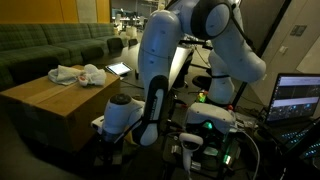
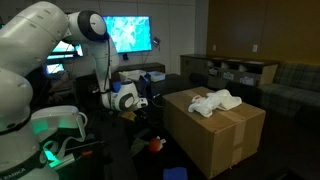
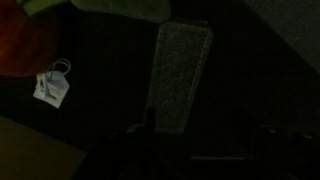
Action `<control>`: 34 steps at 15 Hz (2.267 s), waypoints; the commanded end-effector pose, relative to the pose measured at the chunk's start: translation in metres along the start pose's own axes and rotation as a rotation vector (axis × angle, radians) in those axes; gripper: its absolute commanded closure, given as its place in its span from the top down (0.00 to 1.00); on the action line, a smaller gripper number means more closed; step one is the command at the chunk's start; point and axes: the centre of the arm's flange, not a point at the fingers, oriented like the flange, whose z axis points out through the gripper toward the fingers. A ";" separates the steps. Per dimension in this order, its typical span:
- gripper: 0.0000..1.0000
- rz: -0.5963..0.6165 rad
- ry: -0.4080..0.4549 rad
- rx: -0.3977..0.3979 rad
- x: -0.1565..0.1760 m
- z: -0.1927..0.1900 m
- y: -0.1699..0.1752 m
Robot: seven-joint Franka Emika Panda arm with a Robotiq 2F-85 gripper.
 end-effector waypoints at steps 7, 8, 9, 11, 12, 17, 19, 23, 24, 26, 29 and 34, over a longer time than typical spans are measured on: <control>1.00 -0.053 -0.029 -0.044 -0.009 0.020 0.014; 1.00 -0.055 -0.033 -0.048 -0.009 0.022 0.017; 1.00 -0.057 -0.036 -0.052 -0.010 0.025 0.020; 1.00 -0.060 -0.042 -0.060 -0.010 0.030 0.026; 1.00 -0.061 -0.047 -0.063 -0.009 0.032 0.028; 1.00 -0.074 -0.068 -0.067 -0.010 0.041 0.033; 1.00 -0.079 -0.070 -0.067 -0.008 0.042 0.034; 1.00 -0.082 -0.083 -0.067 -0.005 0.045 0.035; 1.00 -0.082 -0.087 -0.065 -0.005 0.045 0.035; 1.00 -0.079 -0.093 -0.061 -0.003 0.046 0.035; 1.00 -0.075 -0.089 -0.065 0.001 0.042 0.037; 1.00 -0.067 -0.069 -0.070 0.008 0.035 0.041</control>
